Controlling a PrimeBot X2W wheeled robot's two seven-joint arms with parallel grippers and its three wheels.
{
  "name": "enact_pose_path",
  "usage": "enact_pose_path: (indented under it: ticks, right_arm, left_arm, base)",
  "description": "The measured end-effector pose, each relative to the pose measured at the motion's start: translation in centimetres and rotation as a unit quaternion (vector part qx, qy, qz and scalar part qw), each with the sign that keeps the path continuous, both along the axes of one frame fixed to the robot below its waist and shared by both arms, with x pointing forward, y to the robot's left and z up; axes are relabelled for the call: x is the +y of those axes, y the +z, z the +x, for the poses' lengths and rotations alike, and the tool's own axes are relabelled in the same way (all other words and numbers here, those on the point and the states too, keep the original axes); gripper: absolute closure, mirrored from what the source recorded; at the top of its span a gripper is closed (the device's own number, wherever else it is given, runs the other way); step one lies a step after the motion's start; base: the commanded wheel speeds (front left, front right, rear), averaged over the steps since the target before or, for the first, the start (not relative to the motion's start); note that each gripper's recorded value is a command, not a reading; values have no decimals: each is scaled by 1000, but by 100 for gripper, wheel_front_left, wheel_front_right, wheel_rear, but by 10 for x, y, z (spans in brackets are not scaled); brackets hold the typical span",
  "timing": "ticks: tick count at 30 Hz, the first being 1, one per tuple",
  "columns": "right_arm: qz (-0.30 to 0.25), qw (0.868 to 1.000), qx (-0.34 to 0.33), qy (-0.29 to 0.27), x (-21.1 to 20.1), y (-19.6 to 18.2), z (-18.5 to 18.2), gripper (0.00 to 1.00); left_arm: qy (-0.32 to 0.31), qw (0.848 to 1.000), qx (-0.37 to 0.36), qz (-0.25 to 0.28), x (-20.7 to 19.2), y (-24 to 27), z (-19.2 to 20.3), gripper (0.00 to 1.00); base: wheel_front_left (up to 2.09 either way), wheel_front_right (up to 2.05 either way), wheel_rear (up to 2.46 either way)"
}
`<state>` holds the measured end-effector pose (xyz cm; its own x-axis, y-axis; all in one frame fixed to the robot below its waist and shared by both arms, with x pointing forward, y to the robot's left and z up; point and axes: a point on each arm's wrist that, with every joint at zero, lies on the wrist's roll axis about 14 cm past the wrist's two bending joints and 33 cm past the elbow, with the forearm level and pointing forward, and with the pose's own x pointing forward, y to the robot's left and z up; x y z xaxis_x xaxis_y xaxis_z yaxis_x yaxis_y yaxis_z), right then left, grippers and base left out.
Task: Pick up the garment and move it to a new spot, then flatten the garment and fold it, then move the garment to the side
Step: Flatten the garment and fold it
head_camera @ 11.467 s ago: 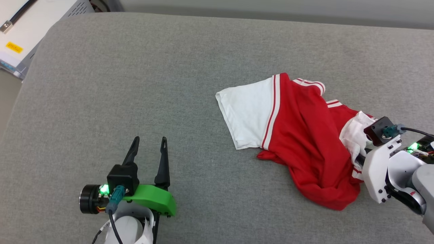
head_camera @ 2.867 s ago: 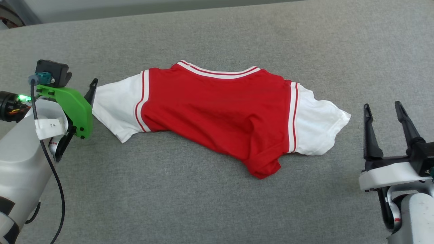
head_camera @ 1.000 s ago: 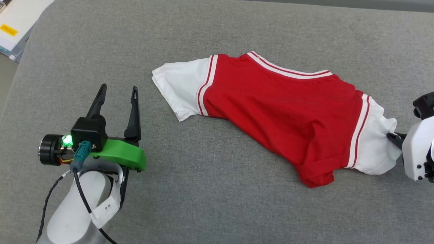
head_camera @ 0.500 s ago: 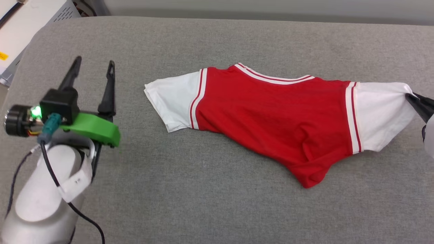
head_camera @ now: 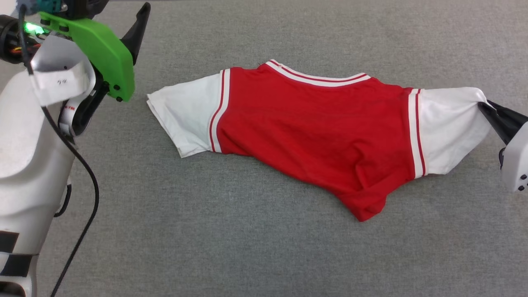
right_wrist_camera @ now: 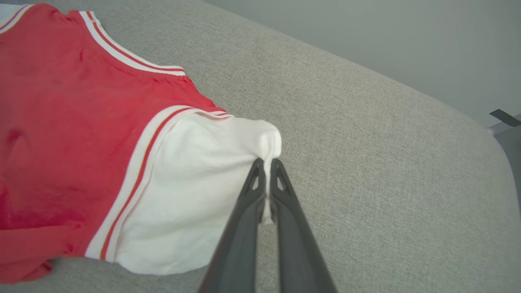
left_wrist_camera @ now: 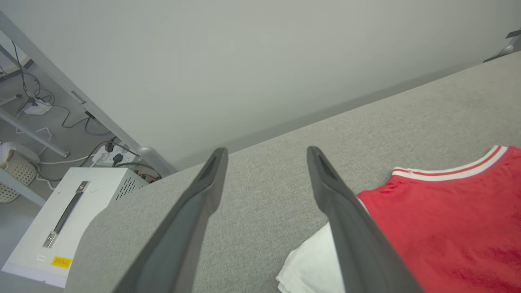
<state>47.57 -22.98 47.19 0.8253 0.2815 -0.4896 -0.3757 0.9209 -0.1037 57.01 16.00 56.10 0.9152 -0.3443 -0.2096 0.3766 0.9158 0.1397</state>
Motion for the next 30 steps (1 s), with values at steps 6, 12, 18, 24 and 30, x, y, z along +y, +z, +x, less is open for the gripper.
enact_pose_path:
  ticks: [6,12,18,24,30]
  right_arm:
    - [3,1000,14,-6,0,-14,-1,100]
    - [7,999,33,-8,2,-31,-2,100]
    - [10,999,47,-8,4,-45,3,100]
    - [6,998,64,-18,-3,-59,1,100]
    - [4,998,64,-22,-6,-58,1,100]
  left_arm:
    - [-21,984,173,44,-10,-61,0,0]
    - [-30,950,307,51,-5,-106,-9,0]
    - [-19,913,400,75,12,-153,-17,0]
    - [-28,887,451,95,11,-188,-28,0]
    - [-39,881,454,123,10,-194,-32,100]
  base:
    - [0,0,0]
    - [0,0,0]
    - [0,0,0]
    - [0,0,0]
    - [0,0,0]
